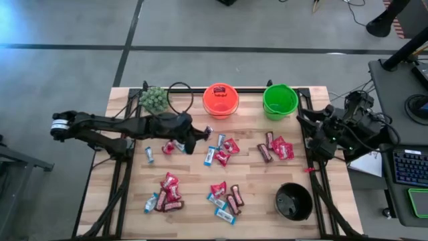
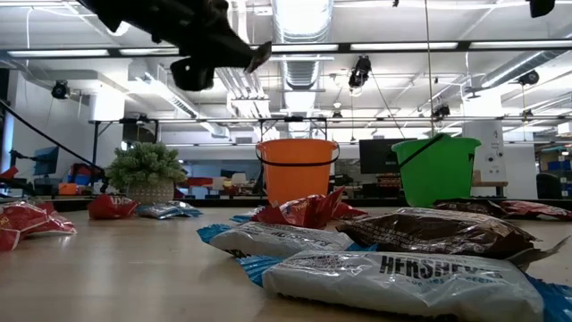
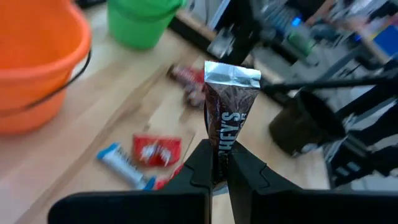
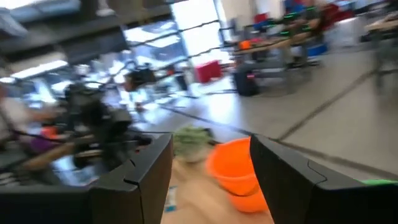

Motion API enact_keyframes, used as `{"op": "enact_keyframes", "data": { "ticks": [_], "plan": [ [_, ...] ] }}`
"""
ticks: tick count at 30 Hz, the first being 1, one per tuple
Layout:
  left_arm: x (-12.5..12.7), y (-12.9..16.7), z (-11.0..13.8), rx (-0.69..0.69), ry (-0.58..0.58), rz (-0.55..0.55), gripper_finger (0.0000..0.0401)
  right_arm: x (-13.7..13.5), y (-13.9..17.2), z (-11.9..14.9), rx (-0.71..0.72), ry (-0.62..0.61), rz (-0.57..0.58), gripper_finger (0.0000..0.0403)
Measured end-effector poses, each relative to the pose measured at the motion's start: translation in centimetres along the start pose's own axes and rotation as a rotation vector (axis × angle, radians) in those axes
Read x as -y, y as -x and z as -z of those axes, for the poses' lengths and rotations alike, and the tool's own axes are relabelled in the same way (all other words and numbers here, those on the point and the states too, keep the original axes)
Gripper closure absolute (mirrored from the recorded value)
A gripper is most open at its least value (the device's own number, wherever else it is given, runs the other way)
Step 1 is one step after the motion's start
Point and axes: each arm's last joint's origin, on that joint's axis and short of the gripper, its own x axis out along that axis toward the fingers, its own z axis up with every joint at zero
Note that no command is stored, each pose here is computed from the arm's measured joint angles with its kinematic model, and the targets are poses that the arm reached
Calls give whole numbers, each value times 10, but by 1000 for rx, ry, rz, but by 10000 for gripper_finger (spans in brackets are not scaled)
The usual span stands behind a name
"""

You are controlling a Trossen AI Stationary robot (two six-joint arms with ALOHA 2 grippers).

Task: Organize candy in baskets
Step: Put the black chocolate into the green bucket

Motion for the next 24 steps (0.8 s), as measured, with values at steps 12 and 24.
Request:
{"op": "enact_keyframes", "data": {
  "ticks": [12,24],
  "plan": [
    [-5,-4,-25,171,2,33,401,-25,-23,18,1,-85,-76,199],
    [2,14,-80,179,-106,-27,401,-43,-110,54,-52,-130,-137,199]
  ]
}}
